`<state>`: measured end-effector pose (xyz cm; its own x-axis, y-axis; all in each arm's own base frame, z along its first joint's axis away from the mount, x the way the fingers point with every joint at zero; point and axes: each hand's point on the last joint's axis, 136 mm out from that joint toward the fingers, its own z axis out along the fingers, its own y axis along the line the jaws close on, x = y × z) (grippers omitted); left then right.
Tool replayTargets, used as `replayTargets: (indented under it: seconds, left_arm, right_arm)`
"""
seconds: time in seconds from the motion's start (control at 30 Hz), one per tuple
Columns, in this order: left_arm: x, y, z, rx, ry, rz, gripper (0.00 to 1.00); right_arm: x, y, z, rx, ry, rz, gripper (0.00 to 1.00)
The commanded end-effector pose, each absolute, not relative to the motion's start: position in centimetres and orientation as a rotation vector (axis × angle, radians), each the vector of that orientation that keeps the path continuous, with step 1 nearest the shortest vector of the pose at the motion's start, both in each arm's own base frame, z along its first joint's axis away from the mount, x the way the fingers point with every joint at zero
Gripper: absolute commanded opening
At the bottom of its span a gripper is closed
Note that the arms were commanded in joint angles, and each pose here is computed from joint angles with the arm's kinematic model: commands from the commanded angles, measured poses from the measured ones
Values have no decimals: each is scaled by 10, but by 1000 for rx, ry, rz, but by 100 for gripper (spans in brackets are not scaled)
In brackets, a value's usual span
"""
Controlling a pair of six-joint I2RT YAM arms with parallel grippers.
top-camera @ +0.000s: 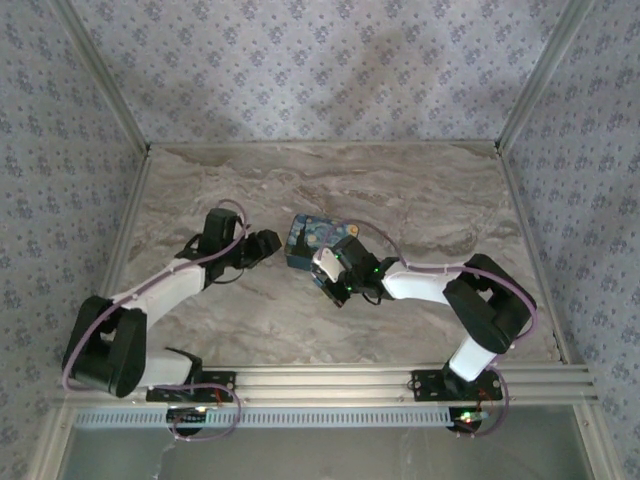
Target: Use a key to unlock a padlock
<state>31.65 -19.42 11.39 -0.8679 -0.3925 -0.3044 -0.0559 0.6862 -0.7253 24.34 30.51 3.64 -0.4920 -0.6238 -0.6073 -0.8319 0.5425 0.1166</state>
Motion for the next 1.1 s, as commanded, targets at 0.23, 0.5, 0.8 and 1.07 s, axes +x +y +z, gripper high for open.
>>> replayTargets:
  seconds: [0.23,0.5,0.8,1.07]
  left_arm:
    - [359,-218,109,-283,2460,-1075,50]
    - [363,-234,101,-257,2483,-1106,47]
    - [357,-247,93,-251,2497,-1151,41]
    - [355,-249,89,-271,2495,-1156,41]
  right_arm:
    - [249,307,49,-1253,2228,472,0]
    - [252,309,49,-1307,2214,443,0]
    - [255,313,47,-1363,2185,398,0]
    - [261,328,60,-1363,2132,419,0]
